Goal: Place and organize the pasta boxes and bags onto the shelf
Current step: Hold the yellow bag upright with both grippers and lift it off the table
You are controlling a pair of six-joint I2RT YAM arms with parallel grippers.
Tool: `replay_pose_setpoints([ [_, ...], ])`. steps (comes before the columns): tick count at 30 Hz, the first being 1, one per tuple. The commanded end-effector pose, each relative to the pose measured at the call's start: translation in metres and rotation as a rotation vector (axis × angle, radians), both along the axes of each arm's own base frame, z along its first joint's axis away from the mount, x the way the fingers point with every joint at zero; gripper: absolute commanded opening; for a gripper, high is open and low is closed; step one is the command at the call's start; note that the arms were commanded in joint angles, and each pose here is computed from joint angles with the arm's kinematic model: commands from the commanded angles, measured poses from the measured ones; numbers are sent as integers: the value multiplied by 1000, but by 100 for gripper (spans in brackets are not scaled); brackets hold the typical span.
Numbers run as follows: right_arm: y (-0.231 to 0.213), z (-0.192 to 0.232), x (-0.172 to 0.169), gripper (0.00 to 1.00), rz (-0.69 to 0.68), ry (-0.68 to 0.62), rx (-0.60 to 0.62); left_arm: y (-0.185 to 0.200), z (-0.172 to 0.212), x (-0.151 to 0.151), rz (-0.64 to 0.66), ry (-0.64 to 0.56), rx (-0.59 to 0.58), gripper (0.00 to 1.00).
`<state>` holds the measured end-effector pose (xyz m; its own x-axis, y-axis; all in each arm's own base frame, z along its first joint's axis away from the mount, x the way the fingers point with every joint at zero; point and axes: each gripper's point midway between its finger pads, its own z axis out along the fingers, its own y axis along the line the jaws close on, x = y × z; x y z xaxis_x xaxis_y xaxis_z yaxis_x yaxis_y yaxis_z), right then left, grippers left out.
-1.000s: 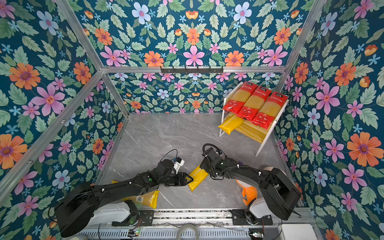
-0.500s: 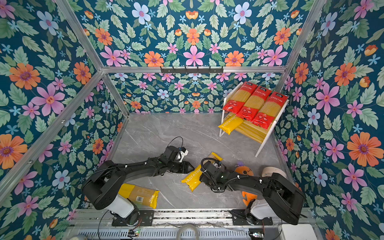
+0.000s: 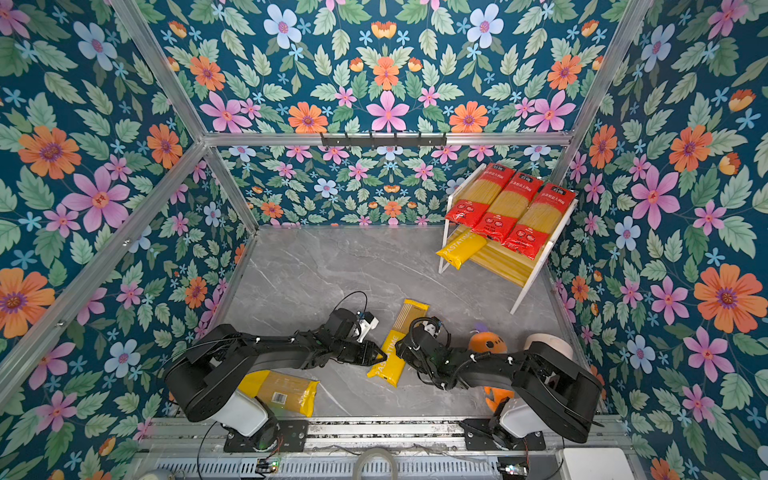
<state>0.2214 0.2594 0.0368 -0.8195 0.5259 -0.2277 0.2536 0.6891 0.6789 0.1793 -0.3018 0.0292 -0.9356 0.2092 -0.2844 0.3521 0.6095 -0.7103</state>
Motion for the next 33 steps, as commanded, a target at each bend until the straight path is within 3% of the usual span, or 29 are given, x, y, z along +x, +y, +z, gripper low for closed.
replay_pose_setpoints([
  [1,9,23,9,51,44,-108,29,-8,10,2,12,14,-68,33],
  [6,-5,22,3,48,44,-95,-23,-16,20,7,48,39,-134,23],
  [10,-23,10,-4,53,10,-43,-34,-17,29,10,69,36,-159,13],
  [20,-63,17,-9,65,-57,-53,-29,-25,73,14,96,32,-292,5],
  [29,-47,50,-1,74,4,-143,70,-27,132,21,68,-141,-410,0],
  [33,-41,51,5,77,-14,-129,107,-28,141,23,75,-150,-431,0],
])
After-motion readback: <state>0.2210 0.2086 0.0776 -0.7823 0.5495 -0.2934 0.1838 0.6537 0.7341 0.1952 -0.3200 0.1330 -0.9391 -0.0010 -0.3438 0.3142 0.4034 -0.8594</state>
